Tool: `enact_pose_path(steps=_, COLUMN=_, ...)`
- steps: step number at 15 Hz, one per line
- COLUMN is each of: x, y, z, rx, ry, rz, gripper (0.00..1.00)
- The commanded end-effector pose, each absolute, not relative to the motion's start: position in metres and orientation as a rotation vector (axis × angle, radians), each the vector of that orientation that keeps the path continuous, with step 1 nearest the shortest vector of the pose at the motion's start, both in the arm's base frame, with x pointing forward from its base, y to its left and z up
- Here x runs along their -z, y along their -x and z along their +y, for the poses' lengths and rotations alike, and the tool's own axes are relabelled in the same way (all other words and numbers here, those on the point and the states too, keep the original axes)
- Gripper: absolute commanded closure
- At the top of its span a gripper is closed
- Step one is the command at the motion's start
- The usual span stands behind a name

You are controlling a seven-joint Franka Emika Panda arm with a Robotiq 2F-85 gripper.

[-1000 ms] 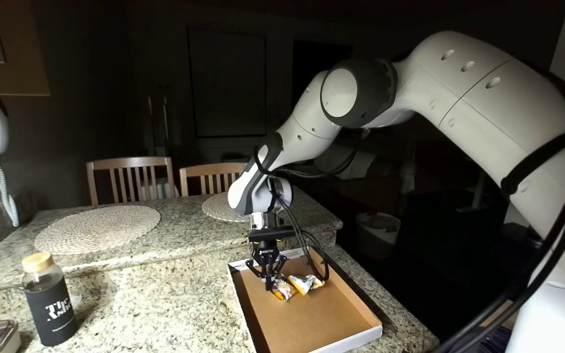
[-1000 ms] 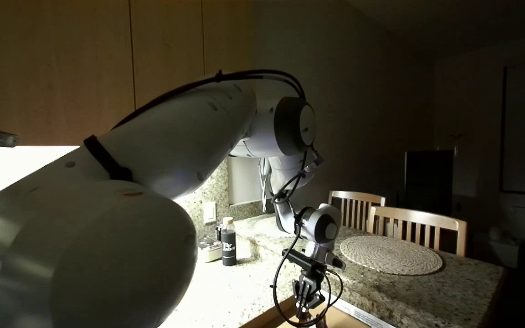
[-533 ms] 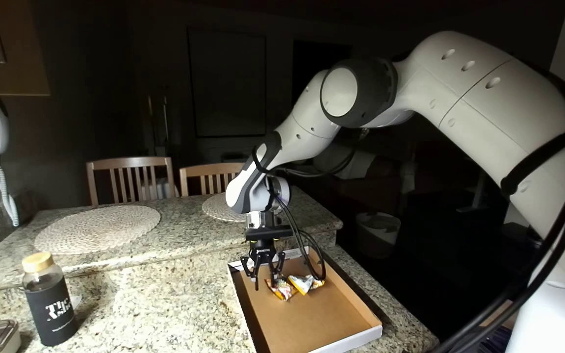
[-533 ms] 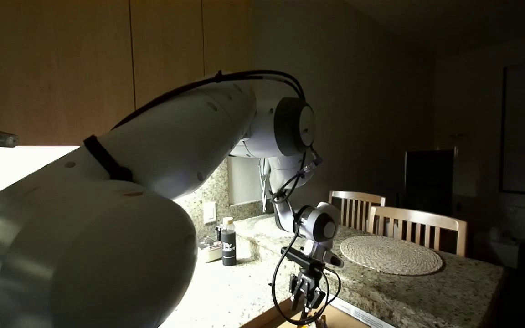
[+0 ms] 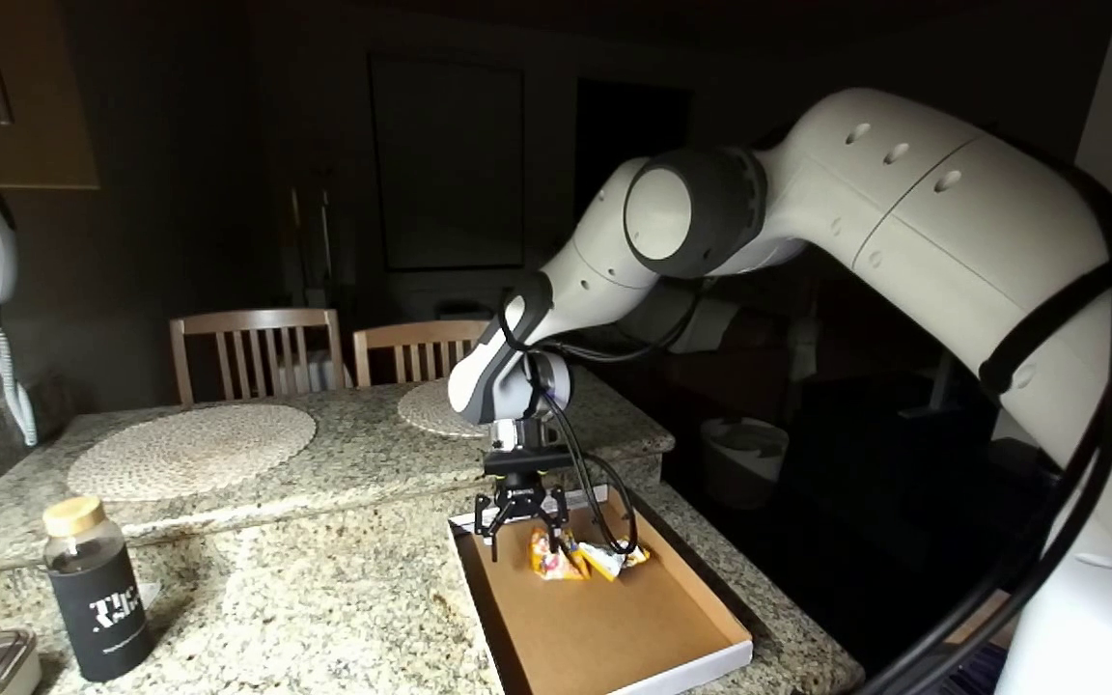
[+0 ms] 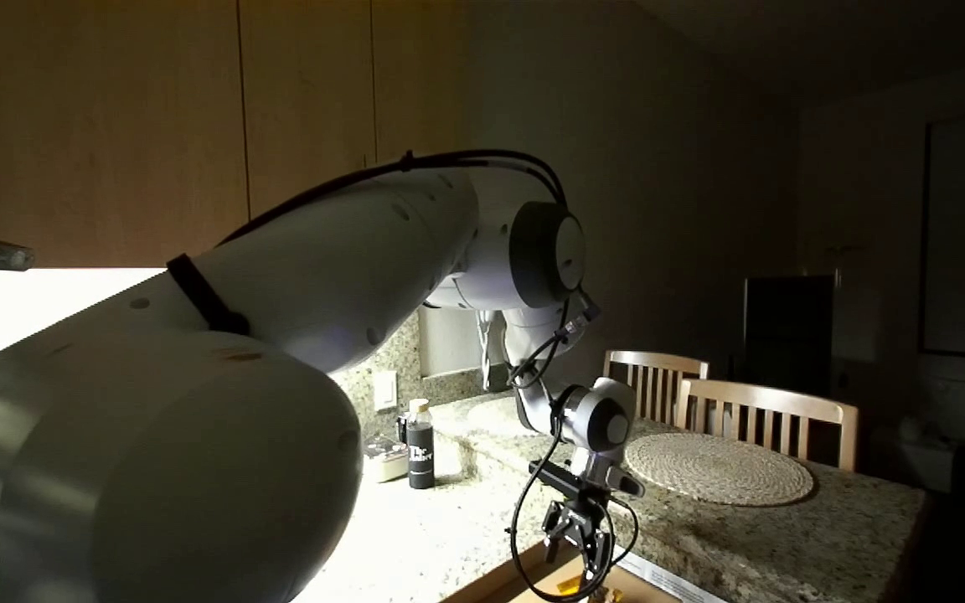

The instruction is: Remove the two sachets out of the box, one at a time

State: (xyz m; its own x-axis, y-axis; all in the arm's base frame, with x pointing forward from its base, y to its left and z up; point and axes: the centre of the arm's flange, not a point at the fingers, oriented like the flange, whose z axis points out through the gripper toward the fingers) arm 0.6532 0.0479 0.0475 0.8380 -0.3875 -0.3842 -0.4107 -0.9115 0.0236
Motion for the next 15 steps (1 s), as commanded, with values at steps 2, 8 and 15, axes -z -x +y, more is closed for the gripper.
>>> enact_pose_path(steps=2, x=-0.044, y=-0.659, z=0.048, rx=-0.643, ry=2.972, rz=0.786, gripper=0.00)
enact_pose_path(steps=8, x=-0.035, y=-0.653, z=0.049, rx=-0.782, ry=2.979, rz=0.852, gripper=0.40)
enact_pose_path(steps=15, x=-0.035, y=-0.654, z=0.048, rx=-0.844, ry=2.974, rz=0.845, gripper=0.85)
